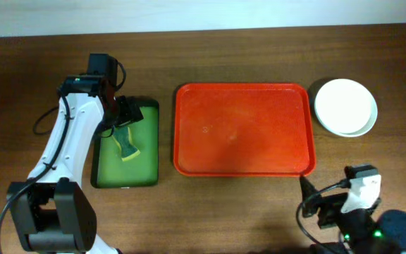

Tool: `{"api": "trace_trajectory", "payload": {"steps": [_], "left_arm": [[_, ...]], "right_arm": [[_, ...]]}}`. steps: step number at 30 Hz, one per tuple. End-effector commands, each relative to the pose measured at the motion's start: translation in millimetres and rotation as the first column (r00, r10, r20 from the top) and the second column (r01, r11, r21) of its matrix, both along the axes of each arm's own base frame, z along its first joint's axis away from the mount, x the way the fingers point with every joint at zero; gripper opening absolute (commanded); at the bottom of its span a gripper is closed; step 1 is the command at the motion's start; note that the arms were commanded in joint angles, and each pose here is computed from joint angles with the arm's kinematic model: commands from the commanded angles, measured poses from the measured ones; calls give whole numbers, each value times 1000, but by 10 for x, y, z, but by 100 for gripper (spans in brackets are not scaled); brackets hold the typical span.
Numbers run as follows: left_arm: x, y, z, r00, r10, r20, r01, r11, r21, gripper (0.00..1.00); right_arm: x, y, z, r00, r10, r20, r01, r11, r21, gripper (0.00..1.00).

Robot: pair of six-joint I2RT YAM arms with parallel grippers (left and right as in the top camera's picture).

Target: Clean dirty plates on tray and stack at the side

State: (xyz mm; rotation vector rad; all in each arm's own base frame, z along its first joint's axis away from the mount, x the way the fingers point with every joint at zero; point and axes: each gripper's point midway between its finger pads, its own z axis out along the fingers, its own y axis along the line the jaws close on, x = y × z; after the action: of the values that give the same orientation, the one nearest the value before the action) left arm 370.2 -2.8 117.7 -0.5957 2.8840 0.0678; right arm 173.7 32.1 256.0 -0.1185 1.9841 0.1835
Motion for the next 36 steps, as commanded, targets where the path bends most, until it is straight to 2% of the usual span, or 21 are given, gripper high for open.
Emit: {"api": "trace_trajectory", "payload": {"steps": [1, 8, 13, 18, 24, 29, 36], "left_arm": [[20, 7, 94, 1000, 1, 27, -1, 1000, -4, 99], [20, 7, 94, 1000, 1, 27, -1, 1000, -4, 99], [20, 7, 94, 1000, 1, 27, -1, 1000, -4, 99], [20, 7, 94, 1000, 1, 27, -1, 1000, -4, 99], [20, 7, 94, 1000, 1, 27, -1, 1000, -4, 99], [20, 7, 94, 1000, 1, 27, -1, 1000, -4, 99], [20, 7, 94, 1000, 1, 27, -1, 1000, -4, 99]], "right_arm": [[166, 15, -348, 997, 9, 78, -9, 1000, -2, 98], [546, -76, -488, 934, -30, 356, 31, 1000, 3, 98], [675, -97, -693, 916, -38, 400, 40, 999, 4, 98], [707, -87, -945, 932, -19, 361, 32, 999, -30, 98], [706, -62, -977, 933, 10, 360, 30, 994, -106, 98], [715, -164, -978, 936, -72, 344, 80, 997, -7, 98], [716, -163, -968, 935, -72, 348, 79, 997, -6, 98]]}}
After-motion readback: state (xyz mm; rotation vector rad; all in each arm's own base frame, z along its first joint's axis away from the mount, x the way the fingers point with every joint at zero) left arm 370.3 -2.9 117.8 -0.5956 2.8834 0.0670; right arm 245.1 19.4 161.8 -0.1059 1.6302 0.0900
